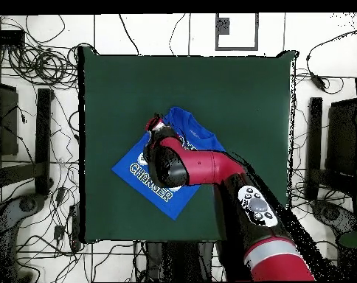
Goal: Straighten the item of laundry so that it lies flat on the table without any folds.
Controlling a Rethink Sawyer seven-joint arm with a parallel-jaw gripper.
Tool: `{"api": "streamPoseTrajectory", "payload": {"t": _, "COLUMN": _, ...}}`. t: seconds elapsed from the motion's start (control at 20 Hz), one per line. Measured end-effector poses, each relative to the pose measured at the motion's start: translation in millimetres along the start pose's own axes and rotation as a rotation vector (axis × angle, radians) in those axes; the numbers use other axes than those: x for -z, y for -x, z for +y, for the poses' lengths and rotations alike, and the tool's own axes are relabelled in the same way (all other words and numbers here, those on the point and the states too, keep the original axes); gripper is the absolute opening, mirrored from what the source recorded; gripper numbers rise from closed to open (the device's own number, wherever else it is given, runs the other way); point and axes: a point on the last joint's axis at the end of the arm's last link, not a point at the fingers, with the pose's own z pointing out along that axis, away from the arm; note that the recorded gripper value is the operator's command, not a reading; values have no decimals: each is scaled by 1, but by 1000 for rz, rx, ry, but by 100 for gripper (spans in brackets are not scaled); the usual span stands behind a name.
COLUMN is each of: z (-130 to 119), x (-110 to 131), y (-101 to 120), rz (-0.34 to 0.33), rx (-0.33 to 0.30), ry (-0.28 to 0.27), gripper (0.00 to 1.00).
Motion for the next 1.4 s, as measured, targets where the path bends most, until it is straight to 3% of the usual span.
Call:
{"api": "streamPoseTrajectory", "payload": {"t": 0.65, "z": 1, "x": -4, "y": -17, "rz": 13, "rx": 50, "ry": 9, "gripper": 100}}
{"api": "streamPoseTrajectory", "payload": {"t": 1.4, "z": -42, "x": -22, "y": -31, "rz": 52, "rx": 80, "ry": -12, "gripper": 100}}
